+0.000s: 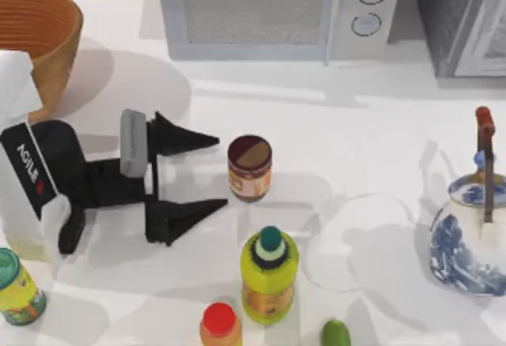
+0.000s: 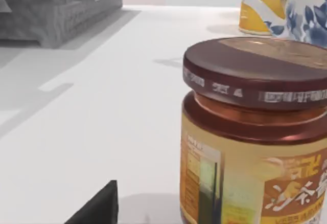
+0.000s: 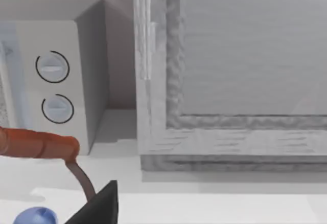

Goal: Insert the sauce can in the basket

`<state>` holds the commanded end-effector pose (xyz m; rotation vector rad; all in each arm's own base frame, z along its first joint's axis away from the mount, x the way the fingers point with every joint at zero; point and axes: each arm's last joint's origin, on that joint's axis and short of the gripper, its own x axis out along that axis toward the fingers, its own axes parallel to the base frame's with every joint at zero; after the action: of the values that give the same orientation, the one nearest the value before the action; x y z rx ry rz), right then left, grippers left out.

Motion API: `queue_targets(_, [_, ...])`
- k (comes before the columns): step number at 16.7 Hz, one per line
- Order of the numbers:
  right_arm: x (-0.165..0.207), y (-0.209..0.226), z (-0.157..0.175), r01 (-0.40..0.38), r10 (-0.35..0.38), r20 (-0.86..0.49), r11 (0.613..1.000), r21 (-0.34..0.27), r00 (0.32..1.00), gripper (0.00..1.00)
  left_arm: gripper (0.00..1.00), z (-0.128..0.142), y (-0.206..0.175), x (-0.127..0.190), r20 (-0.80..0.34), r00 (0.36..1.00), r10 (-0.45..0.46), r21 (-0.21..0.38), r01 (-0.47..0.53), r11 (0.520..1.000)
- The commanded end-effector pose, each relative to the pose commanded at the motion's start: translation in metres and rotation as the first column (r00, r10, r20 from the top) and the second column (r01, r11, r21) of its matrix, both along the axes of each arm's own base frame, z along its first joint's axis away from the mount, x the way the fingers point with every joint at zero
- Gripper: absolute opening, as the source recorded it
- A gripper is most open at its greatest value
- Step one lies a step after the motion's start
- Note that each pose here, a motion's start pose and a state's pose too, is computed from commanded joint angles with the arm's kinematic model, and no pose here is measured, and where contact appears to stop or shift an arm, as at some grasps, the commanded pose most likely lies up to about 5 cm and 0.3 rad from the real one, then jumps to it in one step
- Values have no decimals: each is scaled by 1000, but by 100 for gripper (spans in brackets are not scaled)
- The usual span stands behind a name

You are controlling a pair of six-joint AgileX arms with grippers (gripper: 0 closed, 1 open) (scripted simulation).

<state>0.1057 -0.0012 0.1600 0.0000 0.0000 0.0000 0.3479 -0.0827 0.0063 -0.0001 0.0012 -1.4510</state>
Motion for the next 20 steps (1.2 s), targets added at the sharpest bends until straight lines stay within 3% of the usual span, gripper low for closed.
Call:
queue_targets(11, [0, 0, 0, 0, 0, 0, 1000, 0, 1000, 100, 100, 1, -64, 19, 4, 1000, 5, 2, -5, 1000])
queue_targets(19, [0, 0, 0, 0, 0, 0, 1000, 0, 1000, 100, 100, -1, -67, 7, 1, 1000, 2, -1, -2, 1000])
queue_targets(20, [0, 0, 0, 0, 0, 0, 1000, 0, 1000, 100, 92, -1, -67, 7, 1, 1000, 2, -1, -2, 1000])
